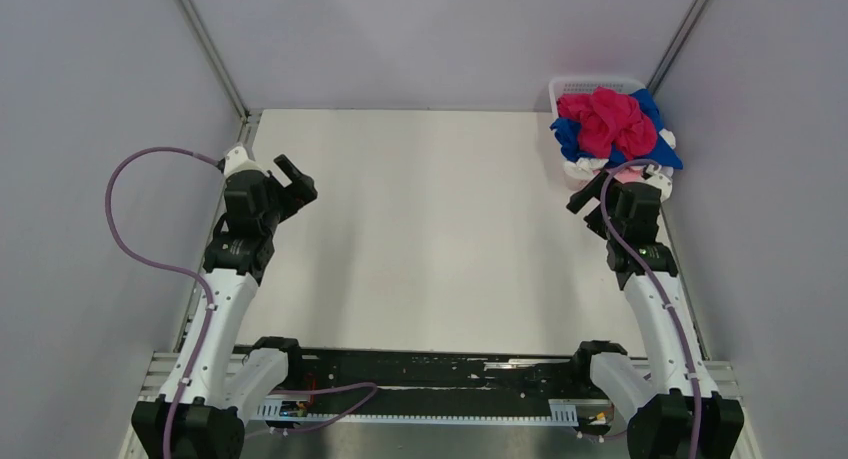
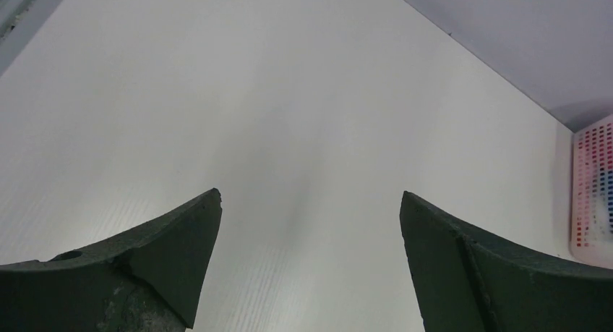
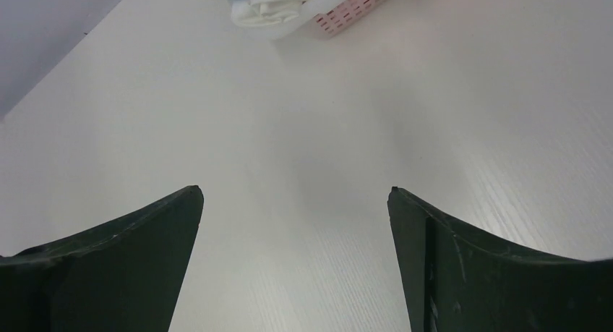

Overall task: Fold and stack the t-shirts
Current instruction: Grab crumpled tshirt from bin with the right arm, then move the tshirt to the center of the board

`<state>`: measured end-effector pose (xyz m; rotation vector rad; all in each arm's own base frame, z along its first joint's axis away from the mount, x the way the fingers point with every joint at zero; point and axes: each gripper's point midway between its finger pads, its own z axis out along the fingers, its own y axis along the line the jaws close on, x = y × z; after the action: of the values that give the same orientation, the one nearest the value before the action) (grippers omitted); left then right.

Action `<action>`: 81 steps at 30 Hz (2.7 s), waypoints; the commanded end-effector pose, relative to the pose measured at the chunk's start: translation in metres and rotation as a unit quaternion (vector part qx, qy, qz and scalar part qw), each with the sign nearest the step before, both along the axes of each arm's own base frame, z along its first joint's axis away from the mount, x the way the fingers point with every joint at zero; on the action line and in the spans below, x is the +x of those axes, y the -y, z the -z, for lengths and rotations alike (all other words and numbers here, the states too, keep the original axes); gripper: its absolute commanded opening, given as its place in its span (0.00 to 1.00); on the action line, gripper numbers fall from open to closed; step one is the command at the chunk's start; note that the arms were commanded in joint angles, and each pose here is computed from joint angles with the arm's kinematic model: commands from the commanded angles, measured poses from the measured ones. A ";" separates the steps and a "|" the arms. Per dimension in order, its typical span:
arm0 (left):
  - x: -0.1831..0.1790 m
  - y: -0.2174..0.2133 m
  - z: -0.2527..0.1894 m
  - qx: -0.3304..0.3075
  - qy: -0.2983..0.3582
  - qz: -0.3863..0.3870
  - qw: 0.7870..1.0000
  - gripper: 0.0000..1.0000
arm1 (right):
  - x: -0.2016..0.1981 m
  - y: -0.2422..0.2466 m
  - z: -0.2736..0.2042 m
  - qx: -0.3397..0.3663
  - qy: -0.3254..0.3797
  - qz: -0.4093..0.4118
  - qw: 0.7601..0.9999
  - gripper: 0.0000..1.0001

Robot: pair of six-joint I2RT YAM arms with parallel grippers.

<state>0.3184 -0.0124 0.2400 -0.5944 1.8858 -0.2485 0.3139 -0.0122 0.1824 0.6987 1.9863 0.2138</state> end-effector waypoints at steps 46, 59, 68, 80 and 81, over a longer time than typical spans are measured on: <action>0.015 -0.001 -0.024 0.021 0.043 0.011 0.999 1.00 | 0.298 0.141 -0.267 -0.288 0.261 0.131 0.912 0.00; 0.002 0.000 -0.033 0.008 0.067 0.008 0.998 1.00 | 0.176 -0.021 -0.430 -0.156 0.462 -0.149 0.860 0.00; -0.005 -0.002 -0.025 0.001 0.043 -0.002 0.999 1.00 | 0.082 -0.210 -0.423 -0.071 0.469 -0.438 0.764 0.04; -0.022 0.000 -0.017 -0.016 0.007 -0.004 1.000 1.00 | 0.062 -0.268 -0.244 -0.010 0.296 -0.482 0.824 0.16; -0.023 0.002 -0.014 -0.018 0.003 0.000 1.000 1.00 | 0.063 -0.257 -0.207 -0.020 0.262 -0.462 0.847 0.19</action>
<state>0.2991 -0.0111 0.2373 -0.6168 1.9111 -0.2444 0.3784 0.2799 0.4514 -0.5242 1.4980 0.9770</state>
